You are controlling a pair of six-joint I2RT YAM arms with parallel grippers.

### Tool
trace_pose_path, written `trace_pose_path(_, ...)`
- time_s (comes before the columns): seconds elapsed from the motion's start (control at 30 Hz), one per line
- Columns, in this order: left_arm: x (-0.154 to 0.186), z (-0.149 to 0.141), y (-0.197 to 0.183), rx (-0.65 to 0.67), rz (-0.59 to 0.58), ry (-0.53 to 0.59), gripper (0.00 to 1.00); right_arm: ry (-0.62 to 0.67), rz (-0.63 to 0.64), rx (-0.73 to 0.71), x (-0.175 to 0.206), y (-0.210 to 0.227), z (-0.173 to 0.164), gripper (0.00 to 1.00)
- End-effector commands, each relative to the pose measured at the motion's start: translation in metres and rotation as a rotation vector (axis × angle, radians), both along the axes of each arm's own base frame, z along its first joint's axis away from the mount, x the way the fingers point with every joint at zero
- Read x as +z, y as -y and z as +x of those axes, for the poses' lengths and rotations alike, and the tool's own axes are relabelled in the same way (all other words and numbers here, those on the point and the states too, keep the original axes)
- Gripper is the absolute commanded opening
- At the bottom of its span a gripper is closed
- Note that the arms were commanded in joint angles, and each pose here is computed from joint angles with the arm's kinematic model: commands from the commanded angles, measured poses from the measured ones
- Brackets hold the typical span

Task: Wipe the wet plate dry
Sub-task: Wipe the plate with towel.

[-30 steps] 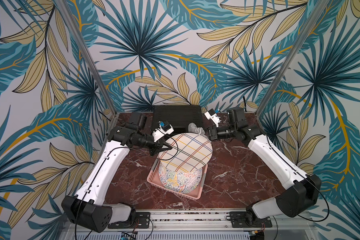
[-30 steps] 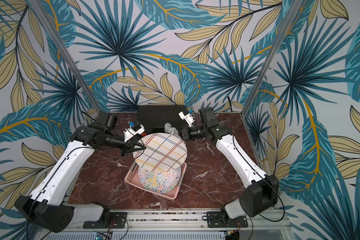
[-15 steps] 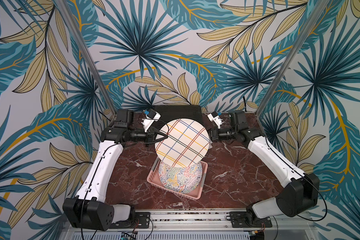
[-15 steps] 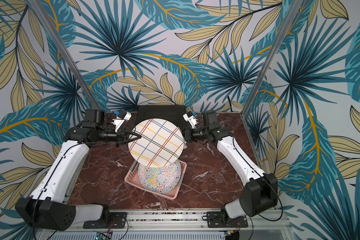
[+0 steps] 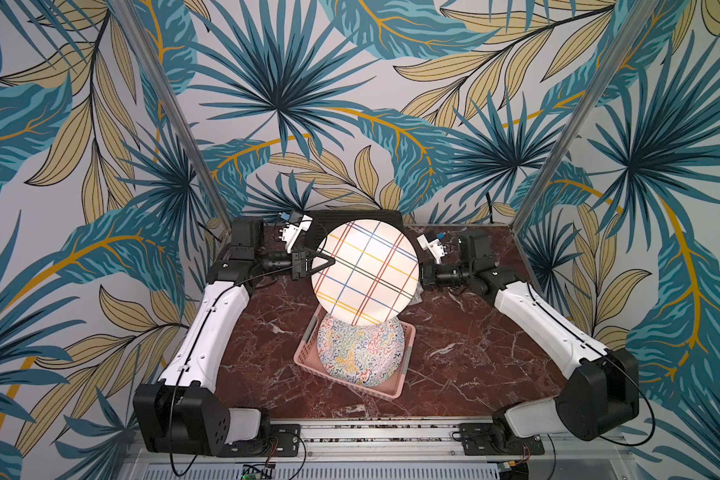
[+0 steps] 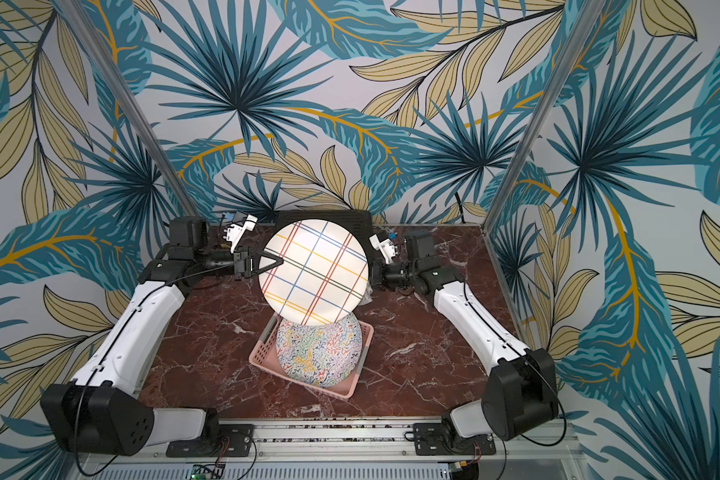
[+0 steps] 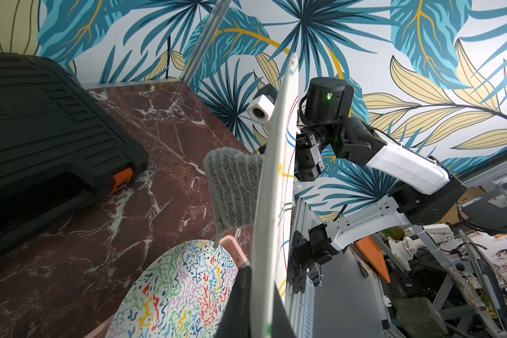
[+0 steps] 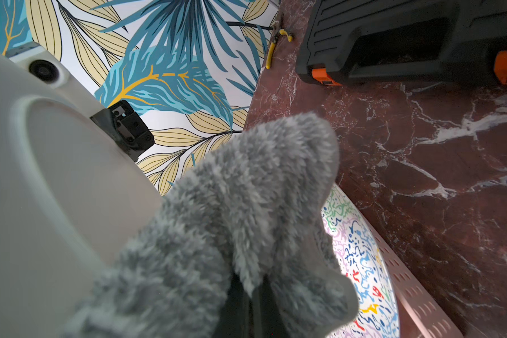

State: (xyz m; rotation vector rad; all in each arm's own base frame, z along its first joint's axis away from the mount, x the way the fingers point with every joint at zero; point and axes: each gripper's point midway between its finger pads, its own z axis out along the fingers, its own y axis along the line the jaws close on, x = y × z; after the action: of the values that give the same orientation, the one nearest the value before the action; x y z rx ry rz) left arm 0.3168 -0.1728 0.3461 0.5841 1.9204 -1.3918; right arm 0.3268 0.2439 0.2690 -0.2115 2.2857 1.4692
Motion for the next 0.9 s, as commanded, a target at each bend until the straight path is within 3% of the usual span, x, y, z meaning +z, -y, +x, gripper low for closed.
trace_pose_path(0.0,-0.006,0.032,-0.014,0.148,0.025,-0.004,0.00,0.091,0.091,0.040,0.034,-0.011,-0.014,0.00)
trace_pose_path(0.37,-0.033,0.045,-0.014,0.207,-0.060,-0.252,0.00,0.215,0.051,-0.082,0.035,-0.017,-0.016,0.00)
trace_pose_path(0.87,-0.038,0.054,-0.016,0.248,-0.093,-0.281,0.00,0.424,-0.021,-0.262,0.037,-0.031,-0.033,0.00)
